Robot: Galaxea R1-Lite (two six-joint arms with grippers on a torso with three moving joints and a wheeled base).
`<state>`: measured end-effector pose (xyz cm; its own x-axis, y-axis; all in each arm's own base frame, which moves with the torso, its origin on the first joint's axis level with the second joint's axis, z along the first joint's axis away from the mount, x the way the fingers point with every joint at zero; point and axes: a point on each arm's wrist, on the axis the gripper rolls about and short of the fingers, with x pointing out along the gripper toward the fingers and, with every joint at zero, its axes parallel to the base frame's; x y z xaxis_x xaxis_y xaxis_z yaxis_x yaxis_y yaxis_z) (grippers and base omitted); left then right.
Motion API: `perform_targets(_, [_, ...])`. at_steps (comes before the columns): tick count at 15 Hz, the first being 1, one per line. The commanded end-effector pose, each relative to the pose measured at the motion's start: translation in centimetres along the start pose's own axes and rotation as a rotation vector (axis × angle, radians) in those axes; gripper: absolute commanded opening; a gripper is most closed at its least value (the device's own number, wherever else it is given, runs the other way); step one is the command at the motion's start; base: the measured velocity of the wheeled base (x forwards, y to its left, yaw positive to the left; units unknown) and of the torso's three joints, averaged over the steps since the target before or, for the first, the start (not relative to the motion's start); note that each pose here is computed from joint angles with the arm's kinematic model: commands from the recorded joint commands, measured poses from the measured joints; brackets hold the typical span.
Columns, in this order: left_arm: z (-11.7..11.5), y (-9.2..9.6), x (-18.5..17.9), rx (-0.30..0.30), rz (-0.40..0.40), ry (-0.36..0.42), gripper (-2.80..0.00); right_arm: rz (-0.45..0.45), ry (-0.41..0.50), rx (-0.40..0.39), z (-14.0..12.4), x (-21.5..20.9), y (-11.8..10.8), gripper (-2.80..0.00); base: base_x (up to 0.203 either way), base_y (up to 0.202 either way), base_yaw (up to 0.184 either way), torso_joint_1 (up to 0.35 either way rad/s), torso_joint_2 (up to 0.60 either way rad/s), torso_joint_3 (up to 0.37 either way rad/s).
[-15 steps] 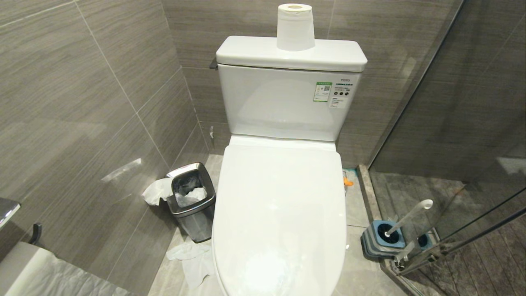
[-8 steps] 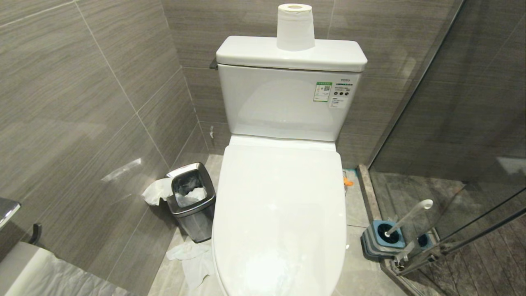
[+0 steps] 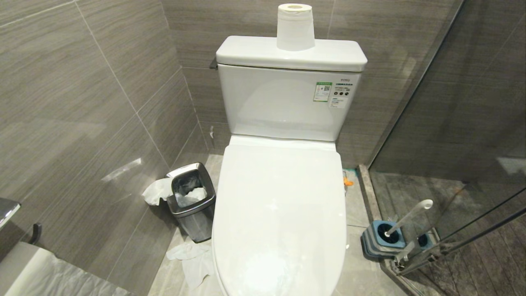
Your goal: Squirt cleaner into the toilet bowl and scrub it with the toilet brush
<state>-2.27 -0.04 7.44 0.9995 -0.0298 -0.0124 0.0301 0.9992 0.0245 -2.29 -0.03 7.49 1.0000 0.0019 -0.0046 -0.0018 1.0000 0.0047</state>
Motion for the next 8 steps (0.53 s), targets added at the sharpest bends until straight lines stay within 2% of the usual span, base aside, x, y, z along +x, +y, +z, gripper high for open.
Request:
perform_targets(1, [0.0, 0.0, 0.01, 0.0, -0.001, 0.001, -2.8, 0.0, 0.002, 0.0, -0.01, 0.01, 0.0, -2.8, 0.0, 0.0, 0.0, 0.0, 0.0, 0.0])
perform_targets(8, [0.0, 0.0, 0.01, 0.0, 0.001, 0.001, -2.8, -0.002, 0.002, 0.001, -0.01, 0.01, -0.01, -2.8, 0.0, 0.0, 0.0, 0.0, 0.0, 0.0])
